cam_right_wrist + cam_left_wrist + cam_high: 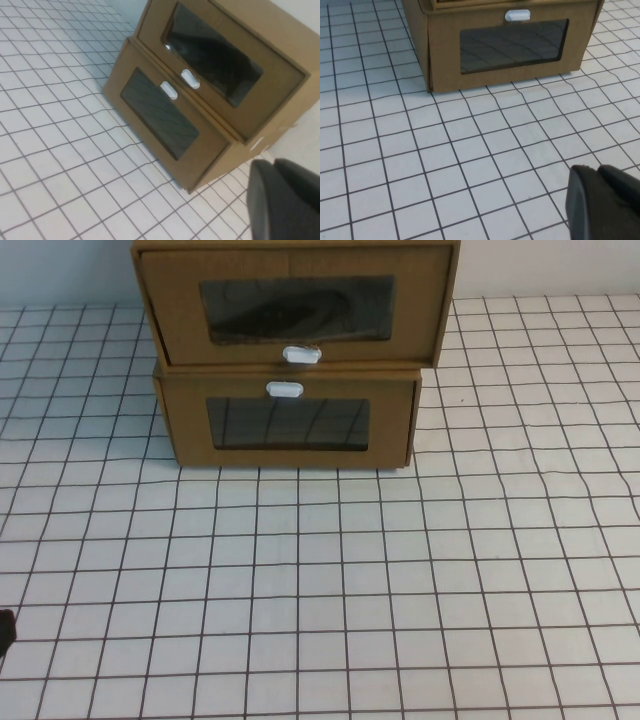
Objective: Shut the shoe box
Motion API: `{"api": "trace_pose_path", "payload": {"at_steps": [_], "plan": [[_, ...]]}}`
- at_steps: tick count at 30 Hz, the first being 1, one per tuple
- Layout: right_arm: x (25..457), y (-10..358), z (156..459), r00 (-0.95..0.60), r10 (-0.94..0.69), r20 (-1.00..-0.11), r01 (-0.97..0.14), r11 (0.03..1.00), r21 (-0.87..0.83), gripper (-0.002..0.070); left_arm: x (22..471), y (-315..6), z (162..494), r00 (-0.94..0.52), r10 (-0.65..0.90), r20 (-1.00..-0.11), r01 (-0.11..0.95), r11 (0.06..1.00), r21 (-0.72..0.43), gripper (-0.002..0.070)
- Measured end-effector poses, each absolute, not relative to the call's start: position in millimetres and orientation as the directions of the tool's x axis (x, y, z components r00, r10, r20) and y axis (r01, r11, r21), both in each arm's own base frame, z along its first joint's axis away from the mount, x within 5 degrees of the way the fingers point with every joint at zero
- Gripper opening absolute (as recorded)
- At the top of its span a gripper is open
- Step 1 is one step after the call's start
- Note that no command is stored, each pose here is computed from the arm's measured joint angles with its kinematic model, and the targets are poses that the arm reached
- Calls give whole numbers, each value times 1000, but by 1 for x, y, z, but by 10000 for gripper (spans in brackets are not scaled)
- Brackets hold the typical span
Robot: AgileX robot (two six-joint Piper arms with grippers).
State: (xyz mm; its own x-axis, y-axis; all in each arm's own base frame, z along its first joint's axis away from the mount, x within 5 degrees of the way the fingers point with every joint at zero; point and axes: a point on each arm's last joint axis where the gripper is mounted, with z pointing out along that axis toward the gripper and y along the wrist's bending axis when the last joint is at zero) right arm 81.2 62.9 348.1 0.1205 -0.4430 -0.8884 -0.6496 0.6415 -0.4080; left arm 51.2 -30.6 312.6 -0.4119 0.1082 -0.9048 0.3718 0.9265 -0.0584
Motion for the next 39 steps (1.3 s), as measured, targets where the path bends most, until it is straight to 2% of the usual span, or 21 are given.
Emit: {"api": "trace_pose_path", "payload": {"at_steps": [18,22,27,30,35,39], "plan": [[72,72,348,20,-298,-954,-760,615,-208,-13,51,-31,312,-414,102,-905,368,927,-64,-2],[70,73,346,9,-306,-952,-777,597,-199,-13,52,-23,303,-335,129,-933,305,952,22,-2],[67,75,343,-9,-328,-945,-806,562,-187,-13,61,-8,267,-155,118,-981,138,986,97,-2],[64,76,340,-21,-344,-939,-825,537,-178,-13,60,-5,241,-78,152,-985,94,985,145,-2],[62,77,338,-33,-360,-932,-843,511,-167,-13,56,-4,194,-96,157,-983,89,985,149,-2],[60,77,337,-40,-370,-928,-854,494,-161,-13,55,-3,181,-179,155,-972,94,986,140,-2]]}}
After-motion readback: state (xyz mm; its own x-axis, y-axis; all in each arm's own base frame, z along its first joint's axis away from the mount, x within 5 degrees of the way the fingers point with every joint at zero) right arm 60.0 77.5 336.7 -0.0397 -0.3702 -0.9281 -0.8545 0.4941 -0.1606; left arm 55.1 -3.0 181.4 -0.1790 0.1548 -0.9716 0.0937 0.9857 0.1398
